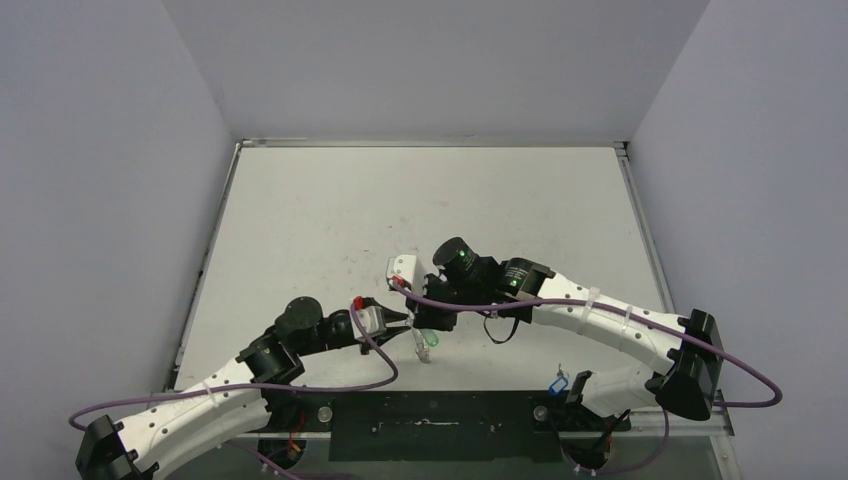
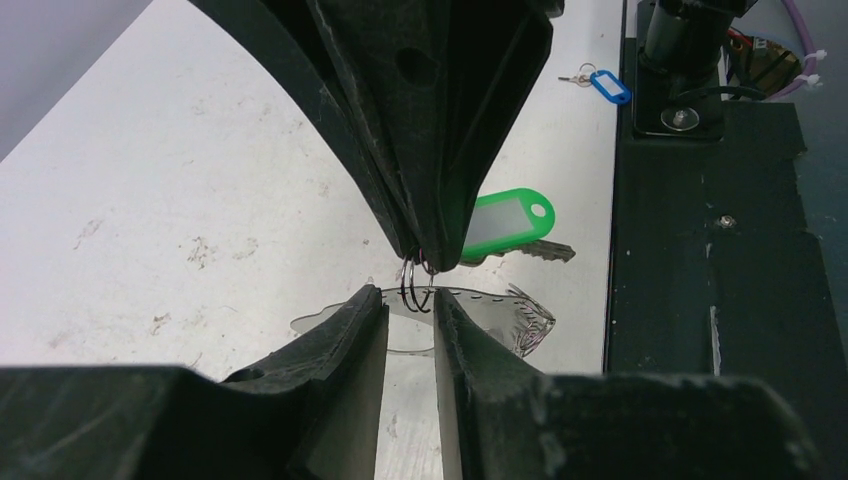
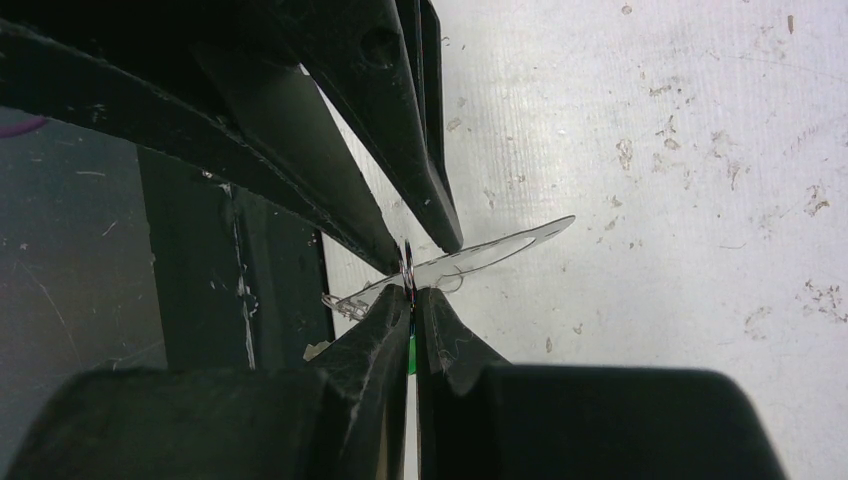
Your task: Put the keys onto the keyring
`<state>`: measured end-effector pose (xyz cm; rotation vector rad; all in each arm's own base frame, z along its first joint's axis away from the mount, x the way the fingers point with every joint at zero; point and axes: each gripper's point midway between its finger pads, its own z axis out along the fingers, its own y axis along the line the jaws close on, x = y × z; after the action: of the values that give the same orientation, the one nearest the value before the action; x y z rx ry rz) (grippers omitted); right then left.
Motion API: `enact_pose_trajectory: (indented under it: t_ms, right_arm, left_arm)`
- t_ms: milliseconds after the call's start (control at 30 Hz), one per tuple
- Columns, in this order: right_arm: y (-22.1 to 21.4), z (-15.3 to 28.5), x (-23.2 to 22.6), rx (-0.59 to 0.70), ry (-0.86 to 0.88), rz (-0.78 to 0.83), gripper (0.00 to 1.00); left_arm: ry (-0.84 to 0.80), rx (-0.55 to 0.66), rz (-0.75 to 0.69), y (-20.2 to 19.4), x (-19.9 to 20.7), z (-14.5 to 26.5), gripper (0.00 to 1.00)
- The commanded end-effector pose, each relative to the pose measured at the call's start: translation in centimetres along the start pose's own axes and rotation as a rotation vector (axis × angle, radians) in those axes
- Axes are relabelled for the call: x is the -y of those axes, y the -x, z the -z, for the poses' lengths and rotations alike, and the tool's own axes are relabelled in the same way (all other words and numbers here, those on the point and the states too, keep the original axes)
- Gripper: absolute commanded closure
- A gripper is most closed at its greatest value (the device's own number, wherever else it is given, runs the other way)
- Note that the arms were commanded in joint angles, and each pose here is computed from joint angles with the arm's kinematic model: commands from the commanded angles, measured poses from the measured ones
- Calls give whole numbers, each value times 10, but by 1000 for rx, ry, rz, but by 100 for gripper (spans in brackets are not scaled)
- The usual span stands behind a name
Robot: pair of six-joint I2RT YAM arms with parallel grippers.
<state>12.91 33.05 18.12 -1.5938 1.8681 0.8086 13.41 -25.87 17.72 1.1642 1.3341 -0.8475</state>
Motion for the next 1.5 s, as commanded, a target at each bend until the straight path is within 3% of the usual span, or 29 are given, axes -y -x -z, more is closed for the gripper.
enact_pose_trajectory:
  t_ms: [0,133,333,533,567,767,833,1100,1467]
  right_arm:
    - [20,3,1,48,-16,14,100]
    - [21,4,0,59,-14,17,100]
    - [23,6,1,72,-20,26,100]
    - [25,9,5,90,-51,41,100]
    - [25,11,7,96,-60,43,98]
    - [31,27,15,206,-112,61,60]
    - [33,34,14,257,-103,71,57]
    - [37,44,5,399,-42,134,61]
    - [34,25,1,389,29,129,77]
  left_arm:
    - [-8,126,-41,38,-2,-2,77]
    - [-7,134,-36,38,-1,-2,77]
    - [-19,87,-37,29,-1,-4,99]
    - [-15,57,-46,26,-2,-3,100]
    - [-11,61,-47,26,-3,-3,100]
    - [29,138,-36,32,-5,1,100]
    - [42,195,-35,39,-5,3,100]
    - [61,366,-31,53,-3,9,100]
    - [46,411,-36,58,1,12,100]
